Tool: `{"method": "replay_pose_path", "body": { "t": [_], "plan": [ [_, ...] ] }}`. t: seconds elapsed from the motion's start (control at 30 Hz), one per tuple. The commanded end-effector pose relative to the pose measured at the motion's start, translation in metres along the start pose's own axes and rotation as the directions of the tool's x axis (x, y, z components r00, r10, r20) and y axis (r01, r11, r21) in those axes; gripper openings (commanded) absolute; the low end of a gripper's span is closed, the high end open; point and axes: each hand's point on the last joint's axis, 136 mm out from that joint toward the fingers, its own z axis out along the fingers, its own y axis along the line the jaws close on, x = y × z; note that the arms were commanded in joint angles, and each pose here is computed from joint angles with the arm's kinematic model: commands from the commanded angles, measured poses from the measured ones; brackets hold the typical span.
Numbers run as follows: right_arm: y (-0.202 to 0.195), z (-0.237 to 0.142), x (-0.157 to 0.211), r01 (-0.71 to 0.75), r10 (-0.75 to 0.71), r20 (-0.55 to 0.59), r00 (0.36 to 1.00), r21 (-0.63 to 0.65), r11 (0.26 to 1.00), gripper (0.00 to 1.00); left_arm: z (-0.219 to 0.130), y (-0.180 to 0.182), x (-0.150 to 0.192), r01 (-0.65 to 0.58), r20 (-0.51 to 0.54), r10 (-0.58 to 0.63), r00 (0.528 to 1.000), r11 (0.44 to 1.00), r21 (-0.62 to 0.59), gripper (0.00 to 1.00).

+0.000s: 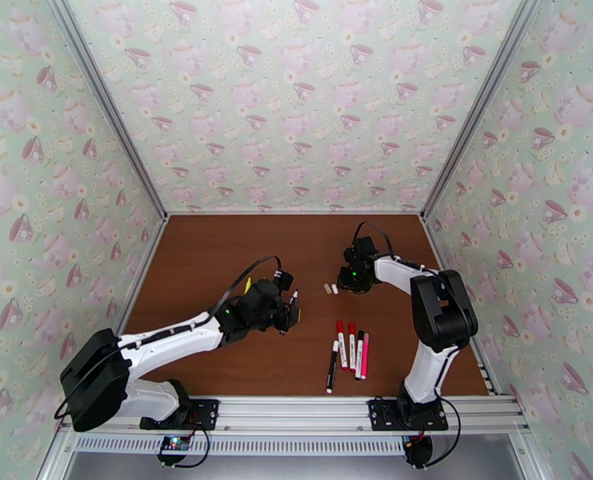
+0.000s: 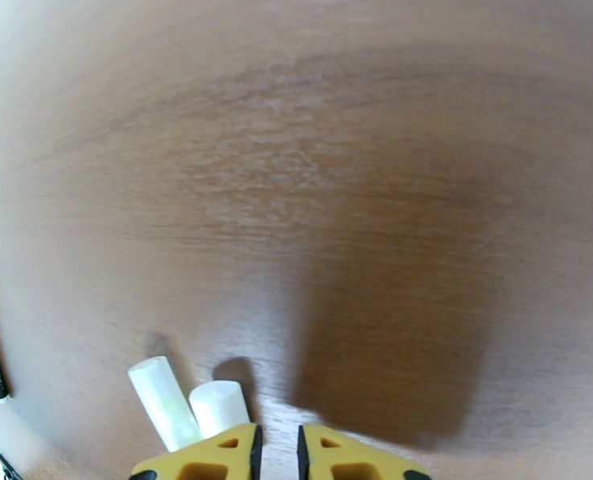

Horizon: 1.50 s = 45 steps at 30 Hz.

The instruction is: Open the pen caps

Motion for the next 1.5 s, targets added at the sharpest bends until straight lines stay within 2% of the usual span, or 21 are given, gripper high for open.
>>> {"method": "replay_pose_path", "body": {
  "t": [0.0, 0.2, 0.47, 0.83, 1.3, 1.47],
  "plan": [
    [0.002, 0.0, -0.004, 0.009, -0.009, -0.01, 1.0, -0.014, 1.0, 0.23, 0.002, -0.003, -0.005, 0.001, 0.009, -0.001, 1.0, 1.0, 0.016, 0.13],
    [0.003, 0.0, -0.004, 0.006, -0.006, -0.01, 1.0, -0.017, 1.0, 0.3, 0.005, -0.004, -0.003, 0.013, 0.006, -0.013, 1.0, 1.0, 0.026, 0.13],
    [0.003, -0.008, -0.001, -0.006, 0.006, 0.005, 1.0, -0.014, 1.0, 0.31, 0.006, -0.003, -0.001, 0.013, -0.002, -0.013, 1.0, 1.0, 0.021, 0.13],
    [0.006, -0.004, -0.001, -0.042, 0.042, 0.01, 0.999, -0.038, 0.998, 0.2, 0.007, -0.003, 0.0, 0.015, -0.007, -0.015, 1.0, 1.0, 0.016, 0.13],
    [0.033, 0.0, 0.001, -0.045, 0.047, 0.01, 0.999, -0.117, 0.992, 0.2, 0.0, 0.019, -0.001, 0.069, 0.004, -0.069, 0.998, 0.993, -0.1, 0.14],
    [0.036, 0.001, 0.002, -0.042, 0.043, 0.007, 0.999, -0.116, 0.992, 0.25, -0.002, 0.027, 0.001, 0.069, 0.002, -0.069, 0.998, 0.987, -0.144, 0.15]
  ]
}}
